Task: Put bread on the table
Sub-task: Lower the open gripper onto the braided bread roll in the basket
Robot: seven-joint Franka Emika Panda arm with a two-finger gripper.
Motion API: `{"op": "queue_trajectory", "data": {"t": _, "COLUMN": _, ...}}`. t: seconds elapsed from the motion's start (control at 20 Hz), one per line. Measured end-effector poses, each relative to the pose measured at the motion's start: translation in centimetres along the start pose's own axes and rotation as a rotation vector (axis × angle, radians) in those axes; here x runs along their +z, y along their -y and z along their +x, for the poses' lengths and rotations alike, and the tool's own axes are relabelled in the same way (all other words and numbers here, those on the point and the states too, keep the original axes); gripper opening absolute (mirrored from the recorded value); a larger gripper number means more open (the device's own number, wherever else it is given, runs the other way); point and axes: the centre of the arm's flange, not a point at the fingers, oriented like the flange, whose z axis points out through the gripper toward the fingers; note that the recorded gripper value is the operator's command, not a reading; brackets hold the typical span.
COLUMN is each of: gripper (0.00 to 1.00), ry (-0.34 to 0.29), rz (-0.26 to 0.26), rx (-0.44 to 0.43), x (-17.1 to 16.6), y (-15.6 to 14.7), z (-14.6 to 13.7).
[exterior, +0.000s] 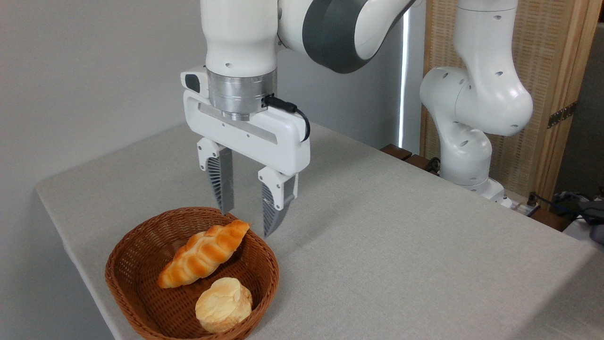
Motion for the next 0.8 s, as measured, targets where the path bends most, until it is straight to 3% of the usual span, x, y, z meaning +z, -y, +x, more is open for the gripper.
{"op": "queue_trajectory", "data": {"t": 0.15, "gripper": 1.00, "ry": -0.042, "rz": -0.005, "rx": 0.000, "x": 0.9, "y": -0.5, "z": 0.9}}
{"op": "queue_trajectory", "data": {"t": 0.35, "gripper": 1.00, "ry": -0.050, "rz": -0.003, "rx": 0.038, "x": 2.6, "y": -2.3, "z": 2.4}}
{"op": "queue_trajectory", "data": {"t": 0.8, "gripper": 1.00, "ry": -0.020, "rz": -0.013, "rx": 0.246, "x": 6.6, "y": -3.4, "z": 4.0}}
